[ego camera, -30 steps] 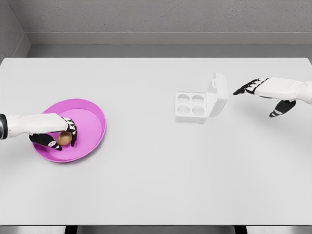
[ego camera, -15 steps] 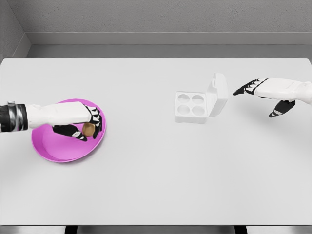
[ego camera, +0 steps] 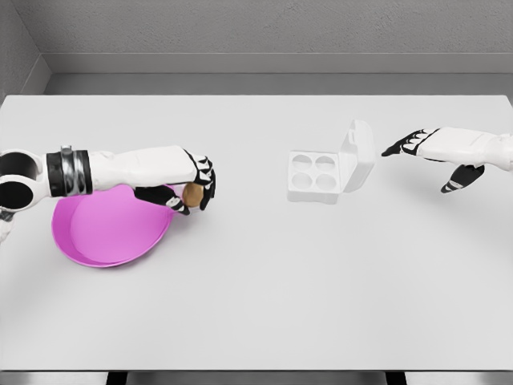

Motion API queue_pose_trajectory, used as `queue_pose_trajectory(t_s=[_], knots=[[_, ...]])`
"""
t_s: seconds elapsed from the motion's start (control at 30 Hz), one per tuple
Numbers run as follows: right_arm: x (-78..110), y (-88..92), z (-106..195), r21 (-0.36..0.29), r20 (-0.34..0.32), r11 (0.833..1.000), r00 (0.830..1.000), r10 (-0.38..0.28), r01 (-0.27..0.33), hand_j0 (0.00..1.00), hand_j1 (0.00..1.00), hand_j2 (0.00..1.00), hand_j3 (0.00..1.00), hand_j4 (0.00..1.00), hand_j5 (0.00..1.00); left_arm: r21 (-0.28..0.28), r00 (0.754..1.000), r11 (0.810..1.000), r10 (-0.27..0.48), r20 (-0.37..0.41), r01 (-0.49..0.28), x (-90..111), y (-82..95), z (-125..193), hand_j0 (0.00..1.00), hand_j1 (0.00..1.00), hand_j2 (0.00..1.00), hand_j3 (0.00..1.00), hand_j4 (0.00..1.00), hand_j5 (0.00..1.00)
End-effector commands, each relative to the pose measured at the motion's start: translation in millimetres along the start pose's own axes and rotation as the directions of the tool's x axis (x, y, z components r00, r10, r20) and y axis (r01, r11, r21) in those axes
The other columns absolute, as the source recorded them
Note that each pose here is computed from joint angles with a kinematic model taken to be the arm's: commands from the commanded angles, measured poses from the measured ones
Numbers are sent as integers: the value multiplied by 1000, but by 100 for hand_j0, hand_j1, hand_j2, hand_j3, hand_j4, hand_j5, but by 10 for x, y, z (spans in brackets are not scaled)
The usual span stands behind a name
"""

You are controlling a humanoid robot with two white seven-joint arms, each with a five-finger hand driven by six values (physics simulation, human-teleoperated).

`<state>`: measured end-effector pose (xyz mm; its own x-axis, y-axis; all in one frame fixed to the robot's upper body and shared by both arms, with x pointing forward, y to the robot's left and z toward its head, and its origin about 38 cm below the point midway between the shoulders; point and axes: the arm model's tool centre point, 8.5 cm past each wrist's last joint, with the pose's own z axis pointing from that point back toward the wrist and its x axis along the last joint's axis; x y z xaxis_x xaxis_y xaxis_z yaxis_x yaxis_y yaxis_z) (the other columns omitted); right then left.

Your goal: Pack egg into the box and close the box lid

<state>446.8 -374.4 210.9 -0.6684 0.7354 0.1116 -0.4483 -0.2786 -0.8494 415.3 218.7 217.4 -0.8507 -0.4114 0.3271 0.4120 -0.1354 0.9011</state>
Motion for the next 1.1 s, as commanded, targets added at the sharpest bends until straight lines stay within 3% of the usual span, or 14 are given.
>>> queue_pose_trajectory(t_s=[0.0,0.63,1.07], knots=[[0,0,2,-2,1,1000,1000,-5,5,100,100,100,100,100,100,16,1000,1000,16,25,-17,30,-2,-123,31,31,31,31,31,31],[0,7,-6,0,1,1000,1000,-6,6,100,100,100,100,100,100,57,994,998,-12,109,5,137,293,-781,31,31,31,31,31,31],[14,21,-50,-2,8,1000,1000,-13,13,100,100,100,100,100,100,64,993,998,-5,120,-2,133,333,-960,31,31,31,31,31,31]])
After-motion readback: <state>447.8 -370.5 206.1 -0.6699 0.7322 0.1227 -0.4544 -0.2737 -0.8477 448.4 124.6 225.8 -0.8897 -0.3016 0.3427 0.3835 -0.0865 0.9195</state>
